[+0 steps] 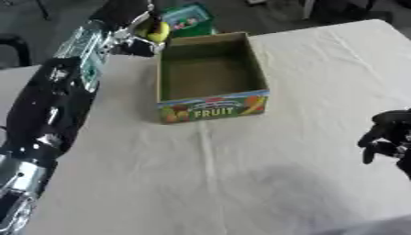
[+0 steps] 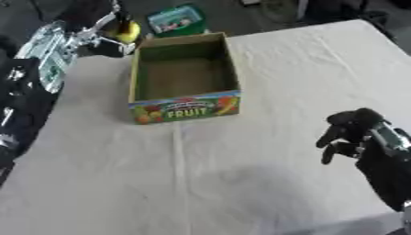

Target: Pick up objects on the table and place them in the box.

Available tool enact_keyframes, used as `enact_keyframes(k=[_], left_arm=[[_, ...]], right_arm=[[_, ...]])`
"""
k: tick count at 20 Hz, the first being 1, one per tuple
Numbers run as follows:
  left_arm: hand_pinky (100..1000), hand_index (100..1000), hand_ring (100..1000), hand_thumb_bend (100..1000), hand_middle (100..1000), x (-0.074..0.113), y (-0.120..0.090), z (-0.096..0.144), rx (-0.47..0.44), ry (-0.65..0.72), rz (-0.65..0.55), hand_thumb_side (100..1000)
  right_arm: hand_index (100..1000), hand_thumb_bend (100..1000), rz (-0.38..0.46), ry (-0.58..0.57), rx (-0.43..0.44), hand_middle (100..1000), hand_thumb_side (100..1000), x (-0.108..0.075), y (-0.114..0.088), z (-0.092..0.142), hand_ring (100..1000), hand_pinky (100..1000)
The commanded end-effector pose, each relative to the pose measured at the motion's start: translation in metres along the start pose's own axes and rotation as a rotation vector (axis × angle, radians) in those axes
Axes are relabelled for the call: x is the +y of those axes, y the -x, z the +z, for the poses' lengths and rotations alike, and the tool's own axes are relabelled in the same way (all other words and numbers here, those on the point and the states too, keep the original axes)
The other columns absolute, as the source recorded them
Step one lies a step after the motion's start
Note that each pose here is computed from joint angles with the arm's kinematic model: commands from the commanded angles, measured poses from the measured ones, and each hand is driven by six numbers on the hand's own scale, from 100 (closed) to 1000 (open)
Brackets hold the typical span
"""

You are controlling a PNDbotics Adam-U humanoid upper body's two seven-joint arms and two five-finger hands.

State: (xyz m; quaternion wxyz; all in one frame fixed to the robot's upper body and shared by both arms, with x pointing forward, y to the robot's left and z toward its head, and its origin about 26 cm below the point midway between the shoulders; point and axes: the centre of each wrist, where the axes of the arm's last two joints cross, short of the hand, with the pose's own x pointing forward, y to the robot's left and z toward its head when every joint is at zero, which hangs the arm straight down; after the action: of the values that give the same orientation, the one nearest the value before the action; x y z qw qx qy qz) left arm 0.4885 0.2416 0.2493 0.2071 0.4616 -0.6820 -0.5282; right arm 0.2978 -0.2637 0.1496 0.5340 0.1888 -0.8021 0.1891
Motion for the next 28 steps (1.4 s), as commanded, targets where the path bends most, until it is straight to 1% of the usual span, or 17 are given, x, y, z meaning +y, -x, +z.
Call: enact_keyframes(k=[1, 2, 3, 4, 5, 6, 8, 10, 12, 14, 16, 17, 18, 19, 21, 25, 28], left_arm=[[321, 388, 289, 223, 253, -0.002, -0.005, -0.004, -0.016, -0.056, -0.019, 138], [346, 419, 315, 276, 281, -0.007, -0.007, -0.004, -0.018, -0.066, -0.021, 143], [413, 514, 387, 384, 367, -0.011, -0.009, -0.004, -0.017, -0.075, -0.026, 172], [451, 567, 428, 473, 415, -0.015, -0.01, -0.003, -0.015, -0.078, -0.037, 200], [509, 641, 483, 642, 480, -0.017, -0.011, -0.003, -0.013, -0.082, -0.049, 233], [550, 699, 532, 745, 527, -0.019, -0.011, -0.002, -0.008, -0.092, -0.059, 245], [596, 755, 585, 827, 588, -0.021, -0.011, -0.001, 0.007, -0.134, -0.057, 210], [607, 778, 599, 783, 613, -0.021, -0.011, 0.0, 0.022, -0.197, -0.027, 163], [595, 781, 588, 713, 611, -0.019, -0.01, 0.001, 0.034, -0.264, 0.022, 192], [579, 773, 571, 625, 594, -0.016, -0.009, 0.003, 0.045, -0.332, 0.094, 173], [561, 765, 548, 467, 568, -0.012, -0.009, 0.006, 0.052, -0.382, 0.189, 134], [553, 760, 537, 293, 557, -0.008, -0.008, 0.008, 0.056, -0.397, 0.232, 128], [544, 756, 526, 153, 547, -0.006, -0.009, 0.01, 0.052, -0.413, 0.298, 150], [539, 752, 521, 100, 541, -0.003, -0.011, 0.014, 0.039, -0.425, 0.378, 264], [534, 748, 517, 100, 537, 0.007, -0.009, 0.026, 0.006, -0.442, 0.524, 223], [489, 730, 482, 100, 500, 0.019, -0.005, 0.065, 0.017, -0.458, 0.817, 532], [478, 729, 477, 100, 496, 0.015, -0.007, 0.104, 0.086, -0.468, 1.044, 602]], right_arm=[[681, 100, 0.006, -0.022, -0.033, 499, 713, 0.002, -0.008, -0.004, 557, 405], [681, 100, 0.006, -0.024, -0.036, 499, 713, 0.002, -0.009, -0.004, 557, 405], [681, 100, 0.005, -0.025, -0.037, 499, 713, 0.002, -0.009, -0.005, 557, 405], [681, 100, 0.005, -0.026, -0.039, 499, 713, 0.002, -0.009, -0.005, 557, 405], [681, 100, 0.005, -0.026, -0.04, 499, 714, 0.003, -0.009, -0.005, 557, 405], [681, 100, 0.004, -0.025, -0.04, 499, 715, 0.003, -0.009, -0.005, 557, 405], [681, 100, 0.004, -0.023, -0.039, 499, 718, 0.003, -0.009, -0.005, 557, 405], [681, 100, 0.003, -0.022, -0.036, 499, 719, 0.003, -0.009, -0.005, 558, 405], [681, 100, 0.002, -0.02, -0.035, 499, 718, 0.002, -0.008, -0.005, 558, 405], [681, 100, 0.001, -0.016, -0.032, 499, 720, 0.002, -0.008, -0.004, 558, 405], [681, 100, 0.0, -0.01, -0.029, 499, 721, 0.002, -0.007, -0.003, 558, 406], [681, 100, 0.0, -0.008, -0.027, 499, 720, 0.001, -0.006, -0.003, 558, 406], [681, 100, -0.001, -0.004, -0.025, 499, 721, 0.001, -0.006, -0.002, 558, 406], [681, 100, -0.002, -0.001, -0.024, 499, 718, 0.001, -0.006, -0.002, 558, 406], [681, 100, -0.006, 0.004, -0.022, 499, 720, 0.0, -0.005, -0.001, 558, 407], [681, 100, -0.008, 0.025, -0.021, 500, 707, -0.002, -0.005, 0.001, 558, 408], [681, 100, -0.01, 0.042, -0.024, 500, 706, -0.004, -0.005, 0.003, 558, 408]])
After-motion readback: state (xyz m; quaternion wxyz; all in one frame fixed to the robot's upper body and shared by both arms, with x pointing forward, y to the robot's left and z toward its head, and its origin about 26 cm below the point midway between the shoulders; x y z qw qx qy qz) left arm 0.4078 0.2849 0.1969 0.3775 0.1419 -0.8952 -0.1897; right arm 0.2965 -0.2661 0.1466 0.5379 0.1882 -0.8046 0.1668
